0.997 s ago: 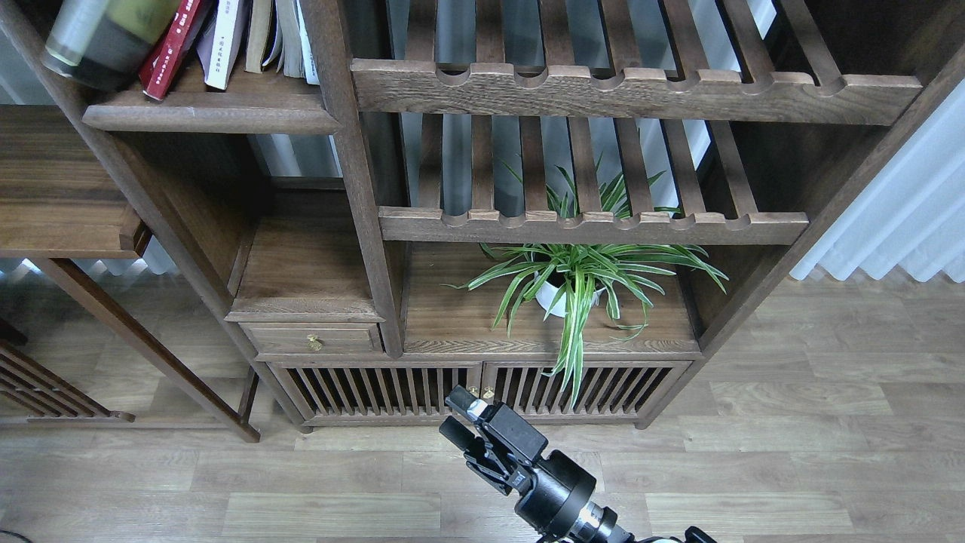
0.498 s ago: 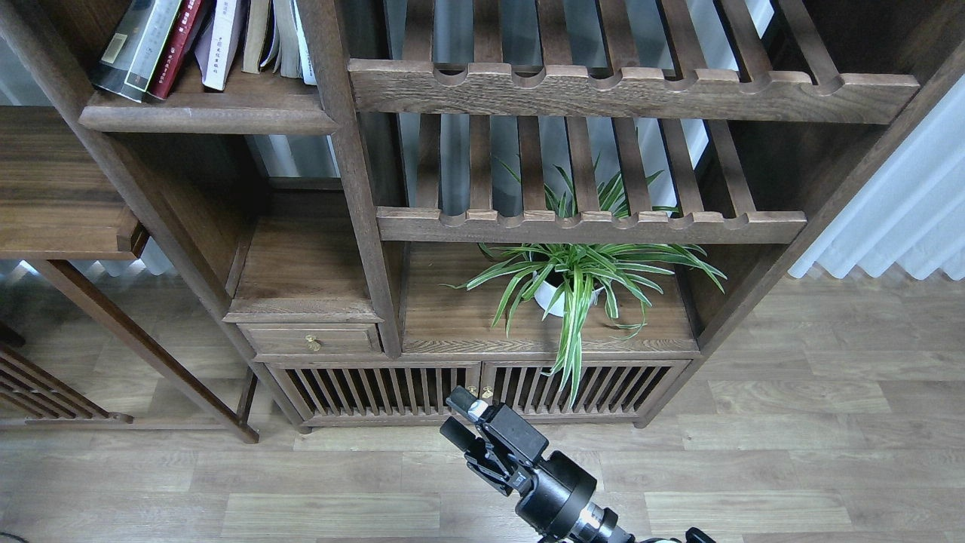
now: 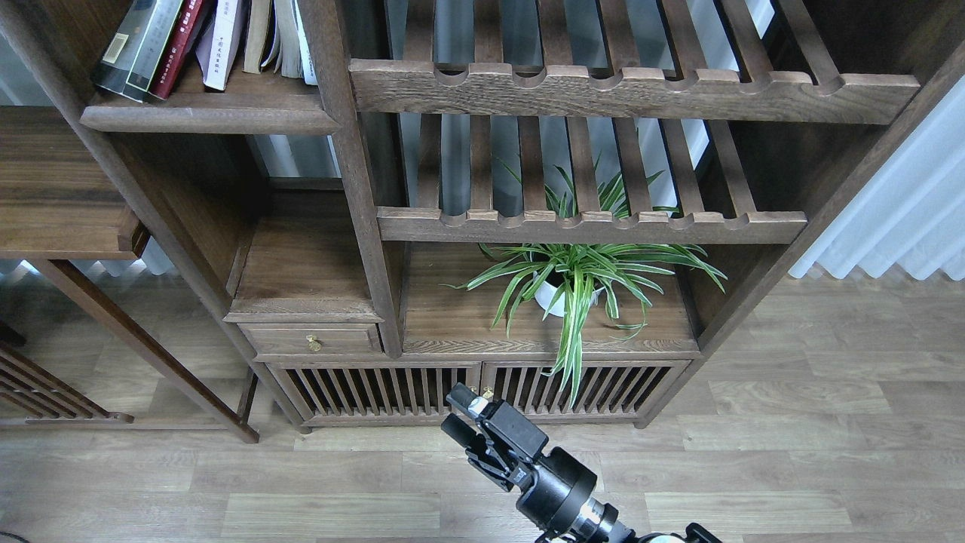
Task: Organize books on shelf
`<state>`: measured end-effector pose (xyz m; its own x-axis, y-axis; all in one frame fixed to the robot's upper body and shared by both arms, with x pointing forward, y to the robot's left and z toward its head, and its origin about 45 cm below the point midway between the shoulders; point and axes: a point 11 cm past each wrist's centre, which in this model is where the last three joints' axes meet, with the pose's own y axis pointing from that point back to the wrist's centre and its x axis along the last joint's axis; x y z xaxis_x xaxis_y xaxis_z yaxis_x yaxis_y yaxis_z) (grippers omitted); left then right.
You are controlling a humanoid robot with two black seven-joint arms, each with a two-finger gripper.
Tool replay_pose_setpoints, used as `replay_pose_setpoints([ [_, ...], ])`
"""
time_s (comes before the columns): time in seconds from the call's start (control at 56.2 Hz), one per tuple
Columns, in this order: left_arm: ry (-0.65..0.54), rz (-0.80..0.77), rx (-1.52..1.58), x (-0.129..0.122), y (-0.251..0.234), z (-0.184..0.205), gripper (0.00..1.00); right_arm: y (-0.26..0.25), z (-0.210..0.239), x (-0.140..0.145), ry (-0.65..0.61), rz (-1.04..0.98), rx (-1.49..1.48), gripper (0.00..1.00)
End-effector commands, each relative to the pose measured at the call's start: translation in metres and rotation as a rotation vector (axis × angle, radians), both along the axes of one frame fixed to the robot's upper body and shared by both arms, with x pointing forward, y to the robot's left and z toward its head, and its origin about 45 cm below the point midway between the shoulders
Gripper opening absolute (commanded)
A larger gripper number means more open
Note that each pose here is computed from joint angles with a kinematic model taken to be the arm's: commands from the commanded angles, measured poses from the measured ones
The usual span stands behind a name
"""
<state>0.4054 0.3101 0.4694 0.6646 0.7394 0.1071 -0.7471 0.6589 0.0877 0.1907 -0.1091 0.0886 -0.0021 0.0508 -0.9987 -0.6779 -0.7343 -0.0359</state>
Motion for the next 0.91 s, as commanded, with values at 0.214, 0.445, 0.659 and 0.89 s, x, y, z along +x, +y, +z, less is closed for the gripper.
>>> replay_pose_setpoints([
  [0.214, 0.094, -0.095, -0.129, 0.002, -0.041, -0.049, 0.99, -0.006, 0.001, 0.006, -0.007, -0.021, -0.006, 0.99],
  [0.445, 0.222, -0.123, -0.201, -0.005, -0.061, -0.109, 0.99, -0.008, -0.003, 0.007, 0.001, -0.026, -0.012, 0.99],
  [0.659, 0.295, -0.139, -0.277, -0.013, -0.078, -0.144, 0.99, -0.015, -0.003, 0.013, -0.004, -0.049, -0.019, 0.99],
  [0.89, 0.527, -0.123, -0.506, -0.056, -0.109, -0.239, 0.99, -0.026, -0.007, 0.022, -0.001, -0.082, -0.038, 0.99],
])
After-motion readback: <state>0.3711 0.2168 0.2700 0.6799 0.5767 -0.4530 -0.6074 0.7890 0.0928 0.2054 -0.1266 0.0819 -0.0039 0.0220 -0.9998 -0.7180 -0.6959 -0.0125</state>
